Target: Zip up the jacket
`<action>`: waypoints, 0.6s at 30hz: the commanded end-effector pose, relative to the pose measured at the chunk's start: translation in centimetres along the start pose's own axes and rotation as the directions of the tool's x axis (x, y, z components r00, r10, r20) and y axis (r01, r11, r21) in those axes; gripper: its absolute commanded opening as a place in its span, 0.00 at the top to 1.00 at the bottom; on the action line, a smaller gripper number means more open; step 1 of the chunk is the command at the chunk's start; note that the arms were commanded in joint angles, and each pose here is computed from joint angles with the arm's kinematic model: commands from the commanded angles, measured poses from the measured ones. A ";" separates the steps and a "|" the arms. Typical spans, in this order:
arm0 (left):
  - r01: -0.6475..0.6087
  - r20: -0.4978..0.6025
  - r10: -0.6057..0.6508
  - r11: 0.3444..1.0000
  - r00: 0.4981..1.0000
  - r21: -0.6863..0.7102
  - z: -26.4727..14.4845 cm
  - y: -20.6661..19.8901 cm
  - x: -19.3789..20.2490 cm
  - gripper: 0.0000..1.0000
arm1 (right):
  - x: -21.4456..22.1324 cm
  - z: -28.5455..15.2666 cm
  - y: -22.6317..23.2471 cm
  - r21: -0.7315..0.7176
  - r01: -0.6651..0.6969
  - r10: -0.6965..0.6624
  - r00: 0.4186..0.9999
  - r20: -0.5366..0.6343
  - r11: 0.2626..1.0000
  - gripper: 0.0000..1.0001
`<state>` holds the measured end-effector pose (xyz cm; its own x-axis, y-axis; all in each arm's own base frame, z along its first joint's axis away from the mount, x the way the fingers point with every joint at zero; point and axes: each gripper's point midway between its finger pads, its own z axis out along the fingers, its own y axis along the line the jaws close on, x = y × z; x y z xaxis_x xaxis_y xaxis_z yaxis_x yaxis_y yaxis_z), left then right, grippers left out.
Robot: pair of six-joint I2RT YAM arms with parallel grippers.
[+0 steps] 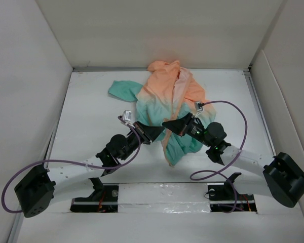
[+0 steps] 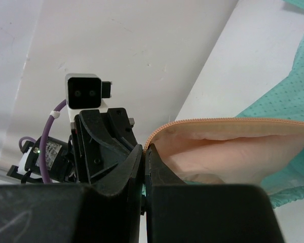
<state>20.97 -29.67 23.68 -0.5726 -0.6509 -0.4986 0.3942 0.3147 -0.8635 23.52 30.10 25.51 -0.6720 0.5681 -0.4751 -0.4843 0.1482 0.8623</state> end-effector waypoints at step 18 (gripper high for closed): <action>-0.077 -0.050 0.079 0.997 0.996 0.032 -2.9 -1.8 -0.8 1.00 | 1.1 -3.4 -2.0 0.179 0.261 -0.248 0.965 -0.092 0.949 0.36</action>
<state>19.23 -28.02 23.90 -0.5798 -0.6033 -0.5476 0.4127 0.3620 -0.8358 22.19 28.81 24.00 -0.6250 0.4939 -0.6045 -0.5219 0.3115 0.7941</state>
